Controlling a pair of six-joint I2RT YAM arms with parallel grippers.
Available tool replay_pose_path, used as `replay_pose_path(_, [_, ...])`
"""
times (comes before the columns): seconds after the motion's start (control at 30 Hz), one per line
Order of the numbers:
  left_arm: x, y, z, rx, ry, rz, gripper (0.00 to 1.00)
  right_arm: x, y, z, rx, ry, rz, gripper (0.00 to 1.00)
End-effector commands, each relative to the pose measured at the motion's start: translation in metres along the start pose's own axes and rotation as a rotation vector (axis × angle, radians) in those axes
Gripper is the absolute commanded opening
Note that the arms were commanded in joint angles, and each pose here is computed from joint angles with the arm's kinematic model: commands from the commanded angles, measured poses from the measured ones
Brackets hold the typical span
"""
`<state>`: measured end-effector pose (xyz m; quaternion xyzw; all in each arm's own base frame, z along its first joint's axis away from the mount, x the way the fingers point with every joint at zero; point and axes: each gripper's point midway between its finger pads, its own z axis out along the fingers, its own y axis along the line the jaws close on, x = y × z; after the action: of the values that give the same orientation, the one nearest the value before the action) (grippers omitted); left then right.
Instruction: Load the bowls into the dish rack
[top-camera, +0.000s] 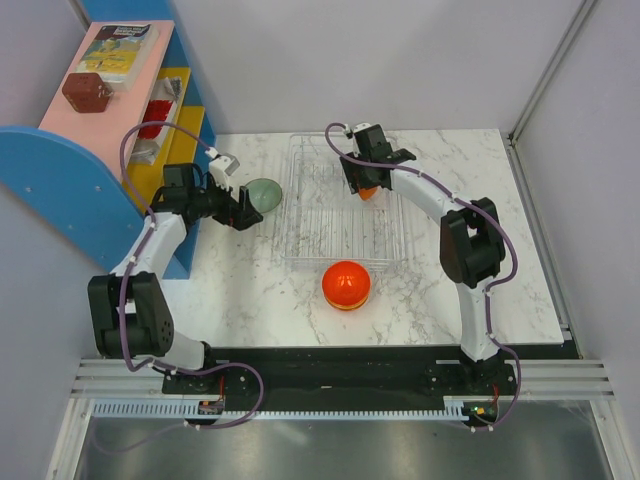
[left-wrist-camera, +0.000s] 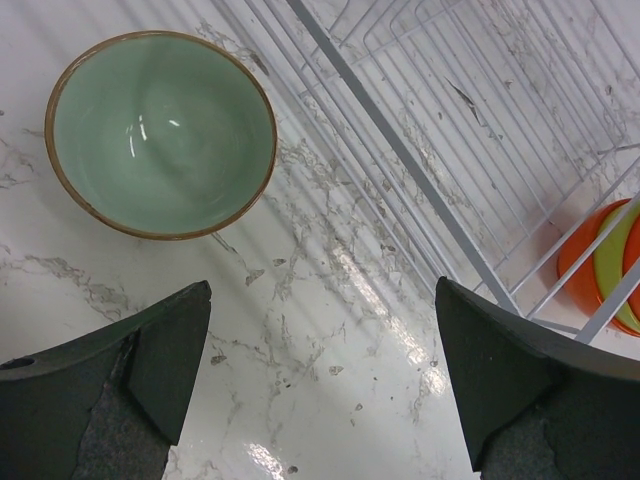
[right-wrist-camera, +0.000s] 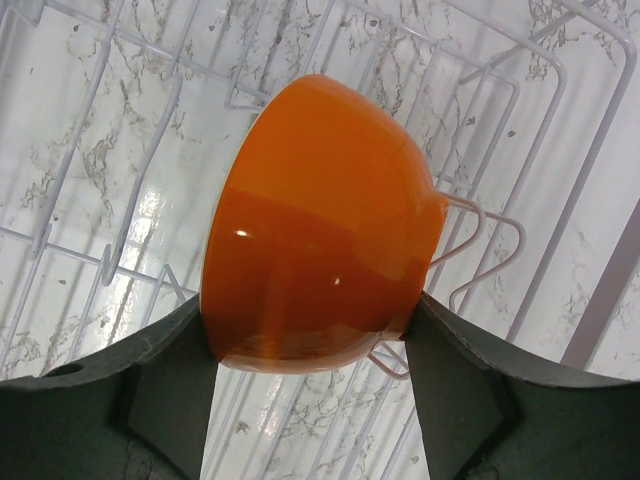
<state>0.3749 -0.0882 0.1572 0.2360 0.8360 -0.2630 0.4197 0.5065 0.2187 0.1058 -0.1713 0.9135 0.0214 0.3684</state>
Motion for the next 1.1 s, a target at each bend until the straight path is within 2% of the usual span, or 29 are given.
replay_pose_path(0.0, [-0.015, 0.016, 0.003, -0.045, -0.026, 0.0, 1.0, 0.058, 0.039, 0.021, -0.145, 0.17, 0.06, 0.42])
replay_pose_path(0.37, [-0.02, 0.074, 0.035, -0.193, 0.017, -0.157, 1.0, 0.052, 0.041, 0.015, -0.036, 0.144, -0.027, 0.62])
replay_pose_path(0.5, [-0.009, 0.088, 0.052, -0.199, 0.055, -0.223, 1.0, 0.045, 0.038, 0.009, -0.009, 0.125, -0.065, 0.74])
replay_pose_path(0.77, [-0.014, 0.107, 0.064, -0.232, 0.067, -0.232, 0.99, 0.031, 0.038, -0.009, 0.016, 0.092, -0.113, 0.9])
replay_pose_path(1.07, [-0.015, 0.12, 0.069, -0.258, 0.076, -0.227, 0.99, 0.003, 0.032, -0.033, 0.024, 0.026, -0.131, 0.92])
